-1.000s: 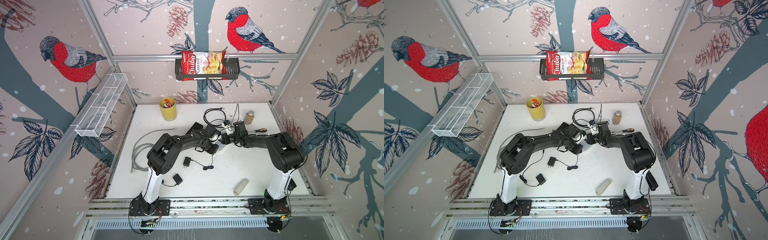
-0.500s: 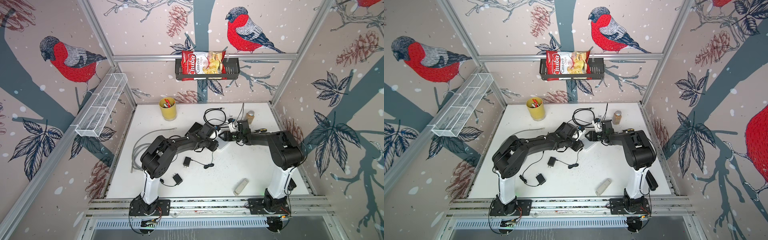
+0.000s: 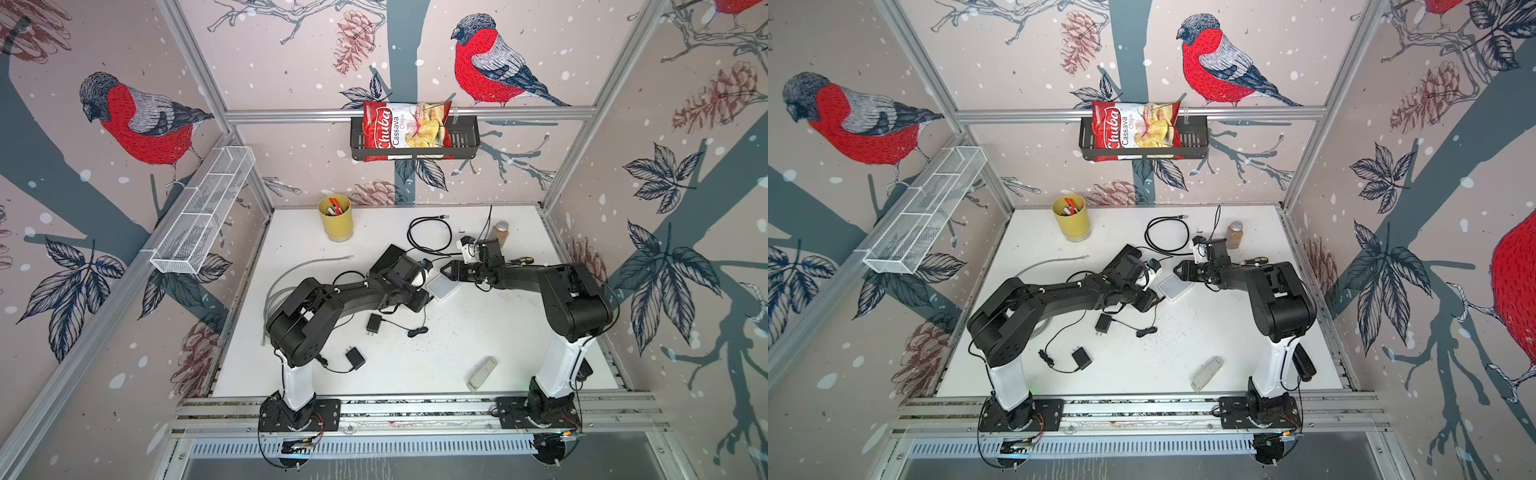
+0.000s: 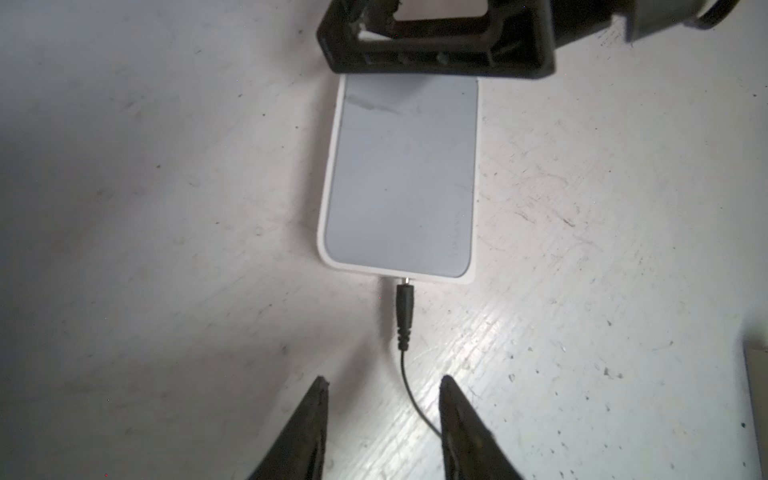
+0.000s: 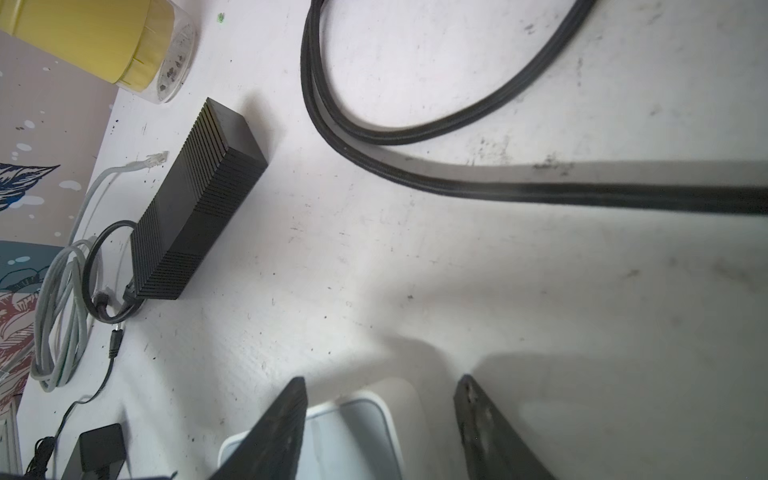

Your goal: Insert the plug into the switch port

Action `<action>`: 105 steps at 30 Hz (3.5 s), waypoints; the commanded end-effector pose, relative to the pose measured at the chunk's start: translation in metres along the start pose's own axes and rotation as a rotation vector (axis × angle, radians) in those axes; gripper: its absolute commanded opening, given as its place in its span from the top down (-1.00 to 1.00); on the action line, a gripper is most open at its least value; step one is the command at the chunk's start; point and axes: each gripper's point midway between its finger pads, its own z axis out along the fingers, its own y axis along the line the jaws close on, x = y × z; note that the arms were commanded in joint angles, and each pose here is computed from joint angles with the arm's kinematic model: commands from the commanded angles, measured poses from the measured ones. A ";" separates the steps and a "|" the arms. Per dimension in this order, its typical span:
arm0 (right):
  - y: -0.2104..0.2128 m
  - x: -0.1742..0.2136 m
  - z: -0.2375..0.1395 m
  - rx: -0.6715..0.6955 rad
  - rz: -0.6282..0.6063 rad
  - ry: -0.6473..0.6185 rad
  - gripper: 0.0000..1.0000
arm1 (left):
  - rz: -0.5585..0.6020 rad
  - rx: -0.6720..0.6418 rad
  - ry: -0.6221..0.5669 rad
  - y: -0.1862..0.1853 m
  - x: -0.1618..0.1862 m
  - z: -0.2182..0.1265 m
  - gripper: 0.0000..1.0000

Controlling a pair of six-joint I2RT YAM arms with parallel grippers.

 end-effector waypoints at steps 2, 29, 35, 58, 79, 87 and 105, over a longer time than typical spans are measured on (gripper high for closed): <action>-0.027 0.055 -0.002 0.135 0.120 0.187 -0.19 | 0.009 -0.015 -0.015 -0.003 -0.003 0.009 0.14; -0.015 0.078 0.006 0.111 0.071 0.249 -0.11 | 0.033 -0.106 0.025 0.003 -0.003 0.031 1.00; -0.007 0.094 0.002 0.075 0.061 0.270 -0.10 | 0.040 -0.108 0.012 0.003 -0.012 0.032 1.00; 0.041 0.099 0.000 -0.047 -0.128 0.251 -0.07 | 0.169 0.110 -0.070 -0.018 -0.042 0.027 1.00; 0.057 0.089 -0.009 -0.016 -0.215 0.106 -0.08 | 0.163 0.155 -0.042 -0.021 -0.048 0.024 1.00; 0.069 0.093 -0.011 -0.066 -0.247 0.095 -0.08 | 0.174 0.152 -0.060 -0.020 -0.057 0.025 1.00; 0.064 0.099 -0.003 -0.055 -0.253 0.162 -0.11 | 0.185 0.142 -0.099 -0.019 -0.071 0.022 1.00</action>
